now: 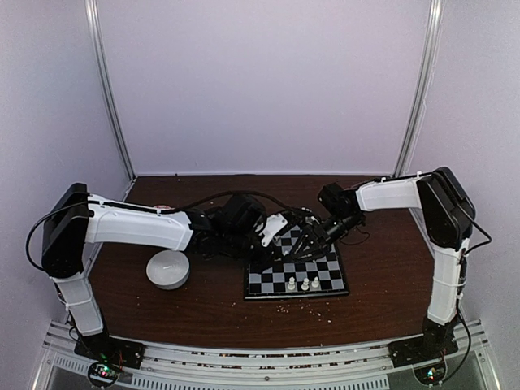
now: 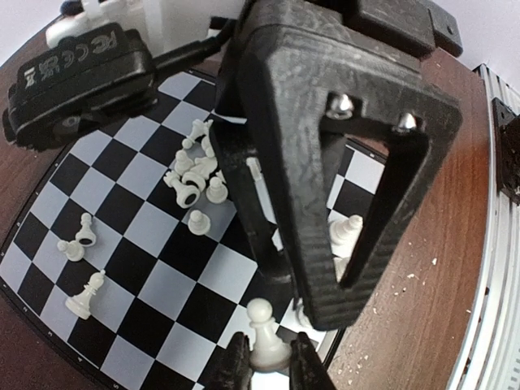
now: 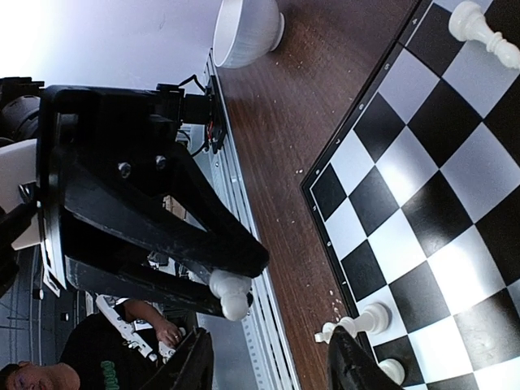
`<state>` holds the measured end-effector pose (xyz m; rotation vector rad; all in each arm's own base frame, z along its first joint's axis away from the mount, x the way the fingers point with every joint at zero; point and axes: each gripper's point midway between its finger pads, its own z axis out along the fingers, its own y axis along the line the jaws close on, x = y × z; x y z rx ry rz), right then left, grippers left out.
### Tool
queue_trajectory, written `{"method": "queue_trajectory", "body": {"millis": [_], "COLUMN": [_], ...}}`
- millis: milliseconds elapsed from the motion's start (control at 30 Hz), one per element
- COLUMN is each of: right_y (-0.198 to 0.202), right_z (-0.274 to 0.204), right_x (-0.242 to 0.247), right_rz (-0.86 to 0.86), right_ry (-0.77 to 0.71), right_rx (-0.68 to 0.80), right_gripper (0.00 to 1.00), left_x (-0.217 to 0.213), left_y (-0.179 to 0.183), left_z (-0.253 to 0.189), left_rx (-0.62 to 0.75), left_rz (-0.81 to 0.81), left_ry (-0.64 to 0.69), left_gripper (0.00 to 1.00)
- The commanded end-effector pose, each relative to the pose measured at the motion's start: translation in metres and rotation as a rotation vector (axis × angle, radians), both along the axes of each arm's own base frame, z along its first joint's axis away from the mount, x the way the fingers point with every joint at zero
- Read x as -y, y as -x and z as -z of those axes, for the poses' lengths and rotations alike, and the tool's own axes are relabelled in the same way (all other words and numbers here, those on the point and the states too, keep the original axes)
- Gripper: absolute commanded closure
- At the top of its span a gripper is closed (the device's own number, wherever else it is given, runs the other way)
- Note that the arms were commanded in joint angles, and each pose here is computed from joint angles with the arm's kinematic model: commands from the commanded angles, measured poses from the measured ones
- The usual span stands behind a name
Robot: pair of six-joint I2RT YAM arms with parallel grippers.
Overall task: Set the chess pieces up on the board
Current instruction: Pass from the left arm to the right
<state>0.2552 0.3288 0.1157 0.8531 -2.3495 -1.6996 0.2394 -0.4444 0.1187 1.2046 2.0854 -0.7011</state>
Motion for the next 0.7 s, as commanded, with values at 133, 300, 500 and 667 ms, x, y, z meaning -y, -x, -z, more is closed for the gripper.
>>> {"method": "queue_trajectory", "body": {"millis": [133,300,500,667], "right_y": [0.006,0.015,0.016,0.014], "right_z": [-0.019,-0.030,-0.029,-0.030], "right_x": [-0.012,-0.009,-0.009,-0.010], "right_rz": [-0.042,-0.100,-0.110,-0.107], "right_ry": [-0.078,-0.122,-0.129,-0.139], "right_rx": [-0.054,-0.082,-0.089,-0.101], "right_gripper": [0.52,0.54,0.55,0.60], "left_x": [0.023,0.024,0.024,0.026], "left_y": [-0.004,-0.003,-0.002,-0.001], "left_z": [-0.019,-0.019,-0.021,-0.023], "left_rx": [0.057,0.054,0.061,0.066], "left_rz": [0.038,0.044,0.044,0.052], "left_ry": [0.074,0.074,0.076,0.081], "left_gripper": [0.87,0.87,0.87,0.87]}}
